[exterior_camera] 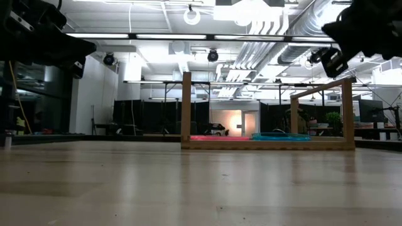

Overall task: Place and stack plates onto a shelf
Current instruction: Return to Home Position

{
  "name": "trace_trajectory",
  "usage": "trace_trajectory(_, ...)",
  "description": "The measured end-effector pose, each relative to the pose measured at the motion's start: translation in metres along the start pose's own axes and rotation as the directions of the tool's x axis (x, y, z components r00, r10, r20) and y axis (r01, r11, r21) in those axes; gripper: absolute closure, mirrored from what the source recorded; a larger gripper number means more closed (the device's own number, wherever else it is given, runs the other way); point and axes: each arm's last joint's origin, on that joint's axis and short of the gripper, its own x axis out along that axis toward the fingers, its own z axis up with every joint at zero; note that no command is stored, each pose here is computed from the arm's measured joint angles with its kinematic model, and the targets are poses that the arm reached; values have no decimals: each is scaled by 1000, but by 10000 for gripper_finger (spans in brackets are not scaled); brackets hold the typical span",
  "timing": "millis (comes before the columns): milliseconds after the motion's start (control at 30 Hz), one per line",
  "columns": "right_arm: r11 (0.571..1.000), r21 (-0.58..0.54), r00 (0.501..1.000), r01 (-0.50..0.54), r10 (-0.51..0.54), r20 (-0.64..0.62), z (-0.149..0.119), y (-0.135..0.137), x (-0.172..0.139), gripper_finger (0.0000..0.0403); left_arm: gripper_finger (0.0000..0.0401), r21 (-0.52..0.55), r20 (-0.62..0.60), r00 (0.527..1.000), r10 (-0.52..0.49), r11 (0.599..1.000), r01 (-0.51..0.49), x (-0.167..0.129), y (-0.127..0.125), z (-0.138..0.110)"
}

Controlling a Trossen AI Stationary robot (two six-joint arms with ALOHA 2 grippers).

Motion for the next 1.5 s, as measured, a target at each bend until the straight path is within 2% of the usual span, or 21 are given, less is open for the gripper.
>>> trace_trajectory(133,1000,4,999,23,-23,-43,-2,-5,-7,403,401,0,0,1000,0,1000,0,0,0,0)
trace_trajectory(300,999,-33,1000,14,-14,8,-6,-7,-16,403,401,0,0,1000,0,1000,0,0,0,0)
trace_trajectory(500,991,-128,999,46,-44,18,-7,-7,-24,403,401,0,0,1000,0,1000,0,0,0,0)
trace_trajectory(700,982,-143,992,120,-125,-26,-13,-11,-27,403,401,0,0,1000,0,1000,0,0,0,0)
trace_trajectory(1033,987,40,988,153,-152,-22,-13,-12,-27,403,401,0,0,1000,0,1000,0,0,0,0)
trace_trajectory(1500,989,62,991,134,-135,2,-11,-10,-28,403,401,0,10,1000,-4,1000,4,-1,0,1)
